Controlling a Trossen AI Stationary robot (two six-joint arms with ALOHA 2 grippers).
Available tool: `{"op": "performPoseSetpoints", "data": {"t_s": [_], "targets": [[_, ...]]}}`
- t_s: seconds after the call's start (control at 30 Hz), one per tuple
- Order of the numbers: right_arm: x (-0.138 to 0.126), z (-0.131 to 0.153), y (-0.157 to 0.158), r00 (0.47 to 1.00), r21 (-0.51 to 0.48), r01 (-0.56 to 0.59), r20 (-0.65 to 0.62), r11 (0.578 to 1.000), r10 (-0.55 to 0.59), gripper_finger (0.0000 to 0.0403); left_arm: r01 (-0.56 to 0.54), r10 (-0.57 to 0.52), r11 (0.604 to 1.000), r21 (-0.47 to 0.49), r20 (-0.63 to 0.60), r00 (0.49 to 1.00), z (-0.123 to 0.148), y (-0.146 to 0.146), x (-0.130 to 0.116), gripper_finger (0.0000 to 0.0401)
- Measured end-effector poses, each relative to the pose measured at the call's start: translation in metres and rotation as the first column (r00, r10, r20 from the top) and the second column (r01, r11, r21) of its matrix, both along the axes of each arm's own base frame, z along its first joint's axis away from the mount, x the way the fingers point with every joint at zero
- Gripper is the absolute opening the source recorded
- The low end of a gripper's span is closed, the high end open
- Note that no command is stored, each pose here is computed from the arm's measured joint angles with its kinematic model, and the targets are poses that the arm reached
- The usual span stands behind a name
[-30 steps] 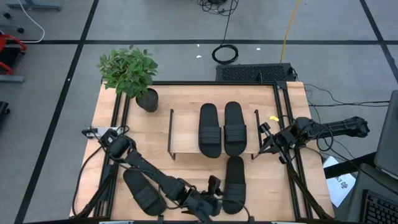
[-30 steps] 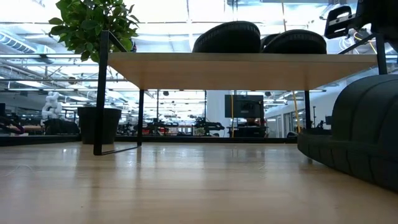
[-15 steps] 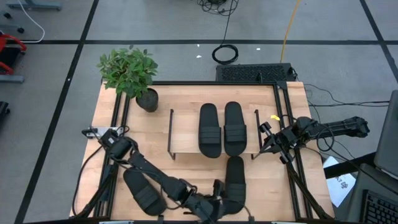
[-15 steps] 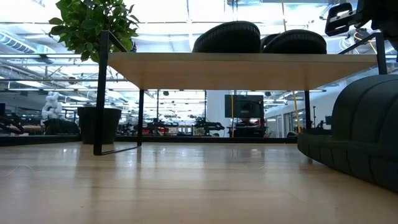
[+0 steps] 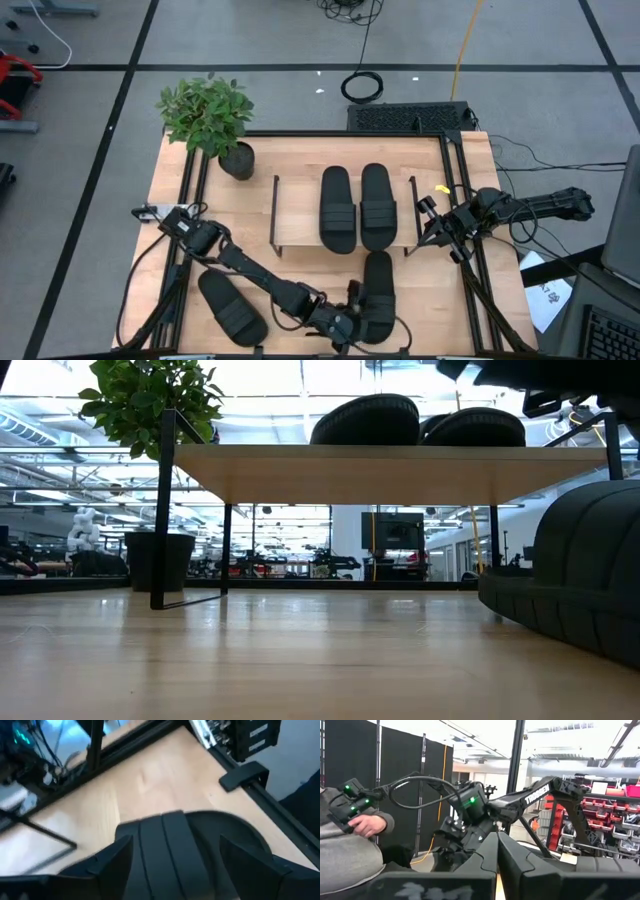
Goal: Pick and place slides into the shelf
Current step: Put the black slide under the shelf
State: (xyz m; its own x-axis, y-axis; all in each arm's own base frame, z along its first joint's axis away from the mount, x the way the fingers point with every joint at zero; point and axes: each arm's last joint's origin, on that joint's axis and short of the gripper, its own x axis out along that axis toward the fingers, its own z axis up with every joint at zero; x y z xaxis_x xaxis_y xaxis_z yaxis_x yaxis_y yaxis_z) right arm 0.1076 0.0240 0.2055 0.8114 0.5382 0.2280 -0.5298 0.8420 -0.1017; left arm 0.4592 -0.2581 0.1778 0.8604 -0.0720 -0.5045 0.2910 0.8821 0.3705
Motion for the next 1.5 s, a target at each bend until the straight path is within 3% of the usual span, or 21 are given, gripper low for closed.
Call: {"op": "performPoseSetpoints", "data": {"t_s": [0.4,0.57,0.67,0.83,1.07,1.2,1.4,1.5], "targets": [[0.000,0.000,0.000,1.000,-0.002,0.003,-0.002,1.000,-0.003,0.0000,0.009,-0.005,0.984,0.176,-0.023,1.000,-0.035,-0.003,0.003,0.0287],[0.000,0.000,0.000,1.000,-0.003,0.004,-0.001,1.000,-0.004,0.0000,0.000,0.001,0.986,0.169,-0.007,1.000,-0.041,-0.006,0.004,0.0292],[0.000,0.000,0.000,1.000,-0.004,0.005,0.000,1.000,-0.005,0.0000,-0.038,0.036,0.982,0.183,0.015,0.999,-0.040,-0.007,0.003,0.0294],[0.000,0.000,0.000,1.000,-0.006,0.006,0.001,1.000,-0.006,0.0000,-0.173,0.163,0.934,0.314,0.059,0.985,-0.041,0.000,0.003,0.0294],[0.000,0.000,0.000,1.000,-0.002,0.004,-0.002,1.000,-0.004,0.0000,-0.113,0.119,0.952,0.285,-0.004,0.993,-0.045,0.011,0.009,0.0289],[0.000,0.000,0.000,1.000,-0.003,0.005,-0.002,1.000,-0.005,0.0000,-0.046,0.056,0.956,0.291,-0.026,0.998,-0.045,0.011,0.010,0.0220],[0.000,0.000,0.000,1.000,-0.003,0.005,-0.002,1.000,-0.005,0.0000,-0.040,0.041,0.955,0.295,0.002,0.999,-0.042,0.008,0.010,0.0026],[0.000,0.000,0.000,1.000,-0.003,0.005,-0.002,1.000,-0.005,0.0000,-0.126,0.116,0.949,0.288,0.053,0.992,-0.039,0.009,0.011,0.0017]]}}
